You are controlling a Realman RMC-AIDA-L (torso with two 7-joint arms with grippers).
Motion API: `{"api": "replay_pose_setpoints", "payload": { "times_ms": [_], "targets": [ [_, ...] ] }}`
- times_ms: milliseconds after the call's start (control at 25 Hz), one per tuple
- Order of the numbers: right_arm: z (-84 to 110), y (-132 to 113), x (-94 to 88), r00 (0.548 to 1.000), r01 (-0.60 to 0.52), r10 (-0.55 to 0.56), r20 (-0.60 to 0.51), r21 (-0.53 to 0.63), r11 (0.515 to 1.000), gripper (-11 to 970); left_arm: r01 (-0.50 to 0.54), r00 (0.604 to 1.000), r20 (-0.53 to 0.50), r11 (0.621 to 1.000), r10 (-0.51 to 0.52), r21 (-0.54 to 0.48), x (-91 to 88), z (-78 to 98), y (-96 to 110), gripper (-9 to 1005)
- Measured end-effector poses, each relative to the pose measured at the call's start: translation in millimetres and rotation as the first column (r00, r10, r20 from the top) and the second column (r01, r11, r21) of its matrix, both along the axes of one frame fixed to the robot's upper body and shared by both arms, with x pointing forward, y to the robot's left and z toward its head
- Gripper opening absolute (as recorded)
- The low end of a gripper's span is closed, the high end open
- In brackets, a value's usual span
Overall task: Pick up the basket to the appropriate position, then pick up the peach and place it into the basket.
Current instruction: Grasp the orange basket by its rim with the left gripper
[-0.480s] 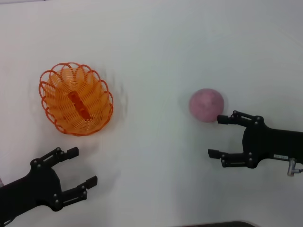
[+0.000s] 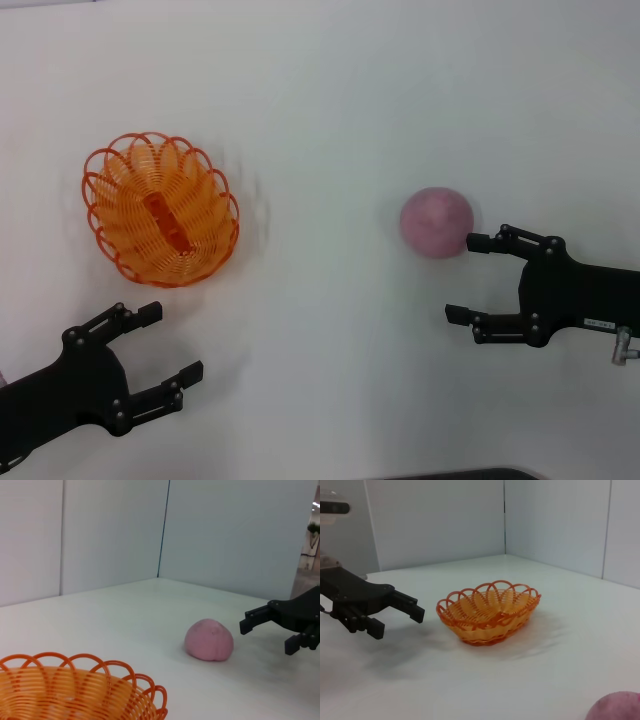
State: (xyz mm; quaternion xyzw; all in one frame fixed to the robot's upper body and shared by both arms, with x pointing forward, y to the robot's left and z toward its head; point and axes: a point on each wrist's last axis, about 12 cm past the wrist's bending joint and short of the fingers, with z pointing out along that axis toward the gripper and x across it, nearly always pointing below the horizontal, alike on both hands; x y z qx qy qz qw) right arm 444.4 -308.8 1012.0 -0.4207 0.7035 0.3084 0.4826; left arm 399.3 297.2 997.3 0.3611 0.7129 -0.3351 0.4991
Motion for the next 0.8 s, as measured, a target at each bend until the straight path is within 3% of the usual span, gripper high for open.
{"api": "replay_pose_setpoints", "payload": {
  "times_ms": [160,280,520,800],
  "targets": [
    [0.1,0,0.1,1.000,0.000,0.000,-0.001,0.001,1.000,945,-0.024,1.000,-0.018,0.999,0.023,-0.031,0.2,1.9,1,845],
    [0.1,0,0.1,1.000,0.002,-0.001,-0.004,0.003,1.000,945,-0.073,0.994,-0.086,0.993,0.065,-0.091,4.0,6.9,6,846],
    [0.4,0,-0.1,1.000,0.001,-0.001,-0.007,0.007,1.000,945,-0.216,0.926,-0.347,0.962,0.148,-0.167,19.2,23.7,32,844],
    [0.9,0,0.4,1.000,-0.001,0.001,-0.006,0.008,1.000,945,-0.232,0.898,-0.420,0.953,0.132,-0.195,27.6,34.2,41,841]
  ]
}}
